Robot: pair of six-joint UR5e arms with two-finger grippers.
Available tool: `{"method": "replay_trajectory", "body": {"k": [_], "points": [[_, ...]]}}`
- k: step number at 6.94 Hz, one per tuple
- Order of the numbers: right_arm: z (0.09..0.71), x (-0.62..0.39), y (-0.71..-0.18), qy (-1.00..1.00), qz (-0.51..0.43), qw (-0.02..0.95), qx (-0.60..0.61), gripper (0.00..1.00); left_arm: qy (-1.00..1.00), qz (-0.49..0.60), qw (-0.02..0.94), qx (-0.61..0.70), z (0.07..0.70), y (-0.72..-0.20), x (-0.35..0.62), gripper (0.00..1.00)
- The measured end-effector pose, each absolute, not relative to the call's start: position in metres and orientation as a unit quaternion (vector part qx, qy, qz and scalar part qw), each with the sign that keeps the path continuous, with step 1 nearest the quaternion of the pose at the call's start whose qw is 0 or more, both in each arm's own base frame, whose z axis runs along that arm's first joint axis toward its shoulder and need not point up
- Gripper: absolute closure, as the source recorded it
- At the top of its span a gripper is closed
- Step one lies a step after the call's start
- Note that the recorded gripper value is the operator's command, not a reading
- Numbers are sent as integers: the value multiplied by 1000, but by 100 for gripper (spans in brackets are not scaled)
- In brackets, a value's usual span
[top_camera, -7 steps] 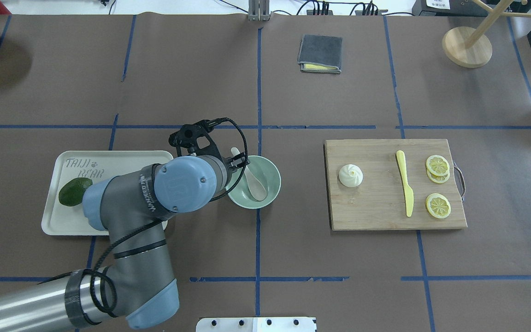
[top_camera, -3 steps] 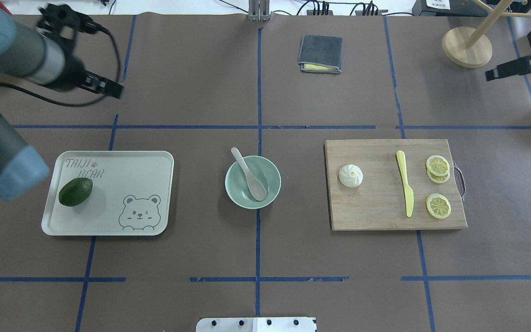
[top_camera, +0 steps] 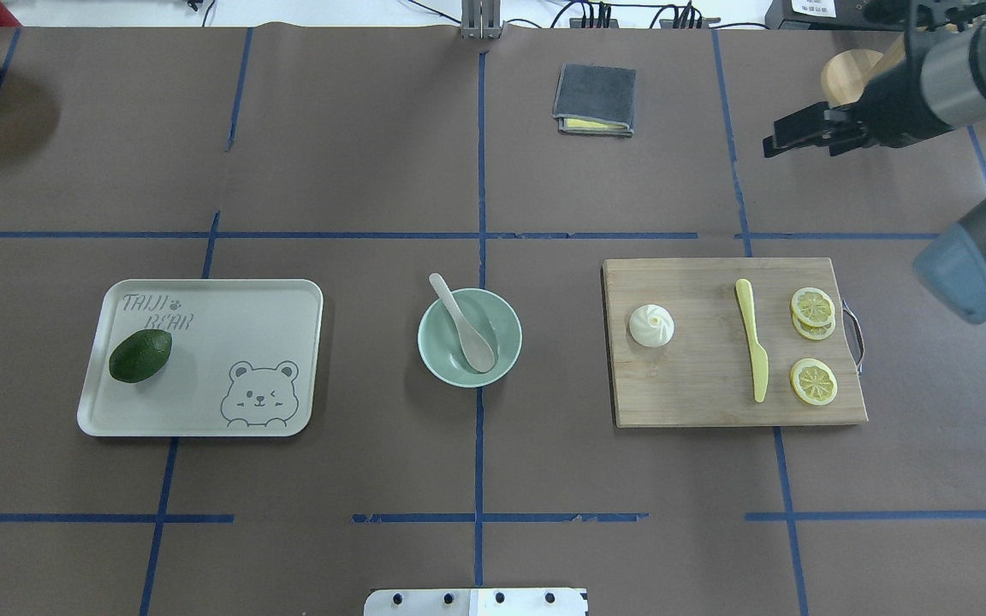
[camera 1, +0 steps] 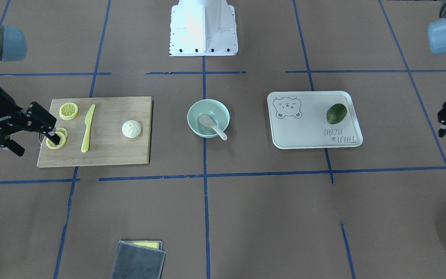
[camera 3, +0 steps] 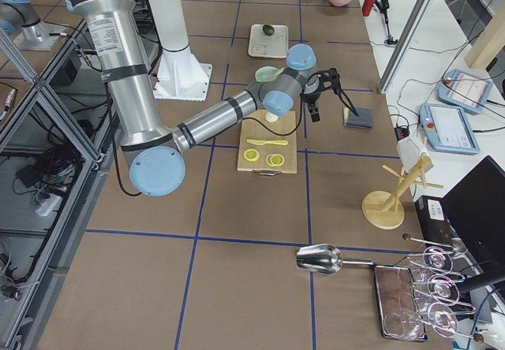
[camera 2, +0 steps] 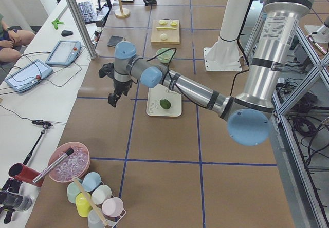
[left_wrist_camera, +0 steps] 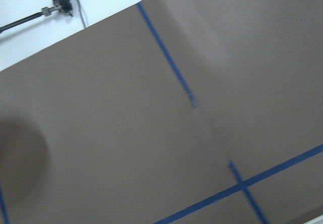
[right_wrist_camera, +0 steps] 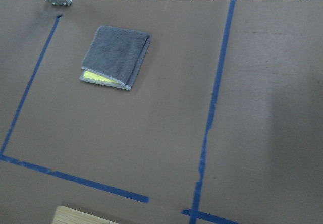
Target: Put spoon and bun in bowl
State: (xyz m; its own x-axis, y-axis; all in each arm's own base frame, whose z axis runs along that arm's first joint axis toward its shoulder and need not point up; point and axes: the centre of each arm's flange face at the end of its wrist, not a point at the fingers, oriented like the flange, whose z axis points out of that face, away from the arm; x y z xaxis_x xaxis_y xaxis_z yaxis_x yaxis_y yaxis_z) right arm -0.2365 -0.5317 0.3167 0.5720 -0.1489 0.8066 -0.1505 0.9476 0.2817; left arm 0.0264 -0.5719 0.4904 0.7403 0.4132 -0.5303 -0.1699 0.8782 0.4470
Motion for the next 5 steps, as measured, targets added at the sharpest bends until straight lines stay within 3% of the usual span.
{"method": "replay_trajectory", "body": {"k": [1,3,5], "points": [[283,-270,-502,-430,-4,891,147,0,325,136,922,158,549,-550,-25,0],[288,-329,-441,-421,-13,895,148,1,332,81,935,95,633,-496,-72,0],[322,-383,-396,-406,-10,898,171,16,335,68,937,76,657,-473,-78,0]]}}
